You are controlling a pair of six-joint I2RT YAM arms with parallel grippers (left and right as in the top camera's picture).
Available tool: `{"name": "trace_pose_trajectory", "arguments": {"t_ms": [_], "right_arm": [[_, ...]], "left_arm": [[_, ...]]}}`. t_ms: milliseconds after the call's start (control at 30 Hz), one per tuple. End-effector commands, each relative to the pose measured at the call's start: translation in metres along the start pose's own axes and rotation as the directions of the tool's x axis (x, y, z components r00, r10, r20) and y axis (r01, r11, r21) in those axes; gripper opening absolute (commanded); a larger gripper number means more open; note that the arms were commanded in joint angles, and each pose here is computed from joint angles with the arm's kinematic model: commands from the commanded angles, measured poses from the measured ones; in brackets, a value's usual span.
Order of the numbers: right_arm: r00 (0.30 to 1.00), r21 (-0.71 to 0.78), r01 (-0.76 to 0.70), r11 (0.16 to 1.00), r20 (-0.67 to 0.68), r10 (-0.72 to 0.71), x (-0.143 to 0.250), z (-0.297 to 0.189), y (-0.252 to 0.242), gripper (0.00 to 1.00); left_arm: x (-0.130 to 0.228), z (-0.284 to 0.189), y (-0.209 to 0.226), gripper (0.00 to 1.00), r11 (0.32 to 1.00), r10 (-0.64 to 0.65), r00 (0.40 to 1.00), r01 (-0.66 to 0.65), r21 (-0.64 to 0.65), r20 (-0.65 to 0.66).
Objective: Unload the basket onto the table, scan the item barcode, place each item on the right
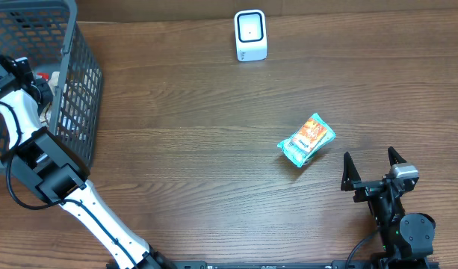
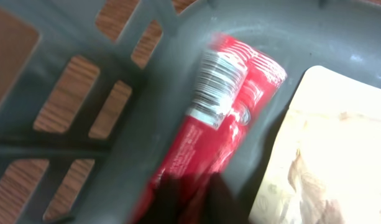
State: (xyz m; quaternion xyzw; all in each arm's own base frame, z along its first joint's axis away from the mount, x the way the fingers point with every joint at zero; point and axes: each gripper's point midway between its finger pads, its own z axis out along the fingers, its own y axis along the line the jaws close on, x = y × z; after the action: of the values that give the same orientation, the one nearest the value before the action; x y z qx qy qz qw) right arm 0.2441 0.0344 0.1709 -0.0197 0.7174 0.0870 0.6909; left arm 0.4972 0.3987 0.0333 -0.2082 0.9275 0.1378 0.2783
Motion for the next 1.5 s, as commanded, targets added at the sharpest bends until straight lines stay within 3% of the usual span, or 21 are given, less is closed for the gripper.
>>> {"name": "trace_pose_trajectory", "arguments": {"t_ms": [0,300,600,767,833,900,1033,1267,1400,1467], "right_arm": [[1.000,0.007,0.001,1.000,0.007,-0.001,0.001,0.000,-0.002,1.00],[1.000,0.007,0.001,1.000,0.007,-0.001,0.001,0.000,-0.002,1.00],[1.000,0.007,0.001,1.000,0.007,-0.001,0.001,0.000,-0.002,1.00],[1.000,0.007,0.001,1.000,0.007,-0.001,0.001,0.000,-0.002,1.00],[1.000,0.007,0.001,1.000,0.007,-0.001,0.001,0.000,-0.002,1.00],[1.000,0.007,0.001,1.000,0.007,-0.001,0.001,0.000,-0.002,1.00],[1.000,0.007,0.001,1.000,0.007,-0.001,0.001,0.000,-0.002,1.00],[1.000,0.007,0.001,1.000,0.007,-0.001,0.001,0.000,-0.002,1.00],[1.000,0.007,0.001,1.000,0.006,-0.001,0.001,0.000,-0.002,1.00],[1.000,0.007,0.001,1.000,0.007,-0.001,0.001,0.000,-0.002,1.00]], "left_arm": [[0.097,0.053,-0.043,0.04,0.988,-0.090,0.959,0.120,0.096,-0.270],[0.111,0.034,-0.042,0.06,0.953,-0.301,0.884,0.294,-0.075,-0.357],[0.114,0.018,-0.043,0.04,0.945,-0.326,0.860,0.307,-0.112,-0.392],[0.082,-0.012,-0.044,0.11,0.946,-0.322,0.884,0.311,-0.089,-0.339],[0.069,-0.024,-0.046,0.20,0.945,-0.323,0.892,0.320,-0.062,-0.316],[0.062,-0.033,-0.052,0.36,0.943,-0.322,0.893,0.333,-0.020,-0.313],[0.057,-0.041,-0.068,0.49,0.931,-0.317,0.888,0.358,0.069,-0.332],[0.042,-0.067,-0.059,0.63,0.940,-0.294,0.906,0.332,0.081,-0.306],[0.016,-0.096,-0.049,0.86,0.951,-0.276,0.935,0.300,0.079,-0.222],[0.006,-0.108,-0.045,0.88,0.957,-0.262,0.947,0.280,0.075,-0.188]]}}
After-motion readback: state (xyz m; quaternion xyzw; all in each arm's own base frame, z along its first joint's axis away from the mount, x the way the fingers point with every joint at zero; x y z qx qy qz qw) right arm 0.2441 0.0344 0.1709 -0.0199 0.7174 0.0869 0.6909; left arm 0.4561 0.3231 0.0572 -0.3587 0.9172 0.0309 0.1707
